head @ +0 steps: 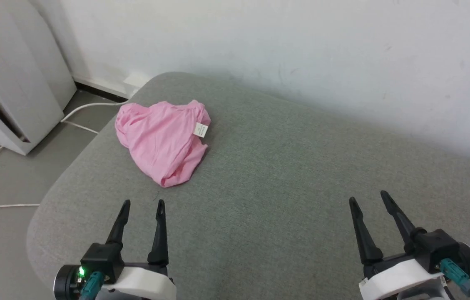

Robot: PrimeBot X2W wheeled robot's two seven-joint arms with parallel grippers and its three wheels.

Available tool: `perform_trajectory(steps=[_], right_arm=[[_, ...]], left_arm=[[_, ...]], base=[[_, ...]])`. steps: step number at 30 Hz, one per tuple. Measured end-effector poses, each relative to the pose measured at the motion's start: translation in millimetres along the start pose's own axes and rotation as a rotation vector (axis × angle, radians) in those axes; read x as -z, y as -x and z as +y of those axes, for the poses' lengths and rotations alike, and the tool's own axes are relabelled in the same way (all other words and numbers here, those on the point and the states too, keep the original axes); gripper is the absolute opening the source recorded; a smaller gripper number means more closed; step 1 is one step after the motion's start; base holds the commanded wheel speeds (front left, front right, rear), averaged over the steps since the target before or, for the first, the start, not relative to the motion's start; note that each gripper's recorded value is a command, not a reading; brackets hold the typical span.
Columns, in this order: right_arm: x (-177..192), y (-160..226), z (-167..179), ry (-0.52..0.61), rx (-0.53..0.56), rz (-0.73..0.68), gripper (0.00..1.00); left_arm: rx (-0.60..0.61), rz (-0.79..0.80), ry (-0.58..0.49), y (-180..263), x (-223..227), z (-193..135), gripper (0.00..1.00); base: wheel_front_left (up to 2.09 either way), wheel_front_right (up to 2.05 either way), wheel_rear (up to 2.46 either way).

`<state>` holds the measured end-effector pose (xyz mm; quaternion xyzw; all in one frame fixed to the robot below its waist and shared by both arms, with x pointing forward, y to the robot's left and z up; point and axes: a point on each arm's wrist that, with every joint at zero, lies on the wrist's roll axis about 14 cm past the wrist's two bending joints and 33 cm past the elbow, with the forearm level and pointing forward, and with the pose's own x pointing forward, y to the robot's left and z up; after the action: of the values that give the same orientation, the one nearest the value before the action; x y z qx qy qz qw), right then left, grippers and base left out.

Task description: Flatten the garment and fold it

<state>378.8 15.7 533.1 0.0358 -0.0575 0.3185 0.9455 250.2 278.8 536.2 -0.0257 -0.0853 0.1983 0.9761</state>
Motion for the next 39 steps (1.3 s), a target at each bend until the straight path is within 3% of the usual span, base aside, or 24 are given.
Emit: perform_trajectory(steps=[22,39], right_arm=[[2.3,-13.5,33.8,-0.030,-0.107,-0.020,1.00],[9.0,-12.1,26.2,-0.026,-0.088,-0.006,1.00]], left_arm=[[-0.079,-0.041,0.019,22.8,-6.8,23.0,1.00],[-0.042,0.007,0.025,17.8,7.0,13.9,1.00]], base=[[0.00,0.00,0.00],[0.00,0.00,0.00]])
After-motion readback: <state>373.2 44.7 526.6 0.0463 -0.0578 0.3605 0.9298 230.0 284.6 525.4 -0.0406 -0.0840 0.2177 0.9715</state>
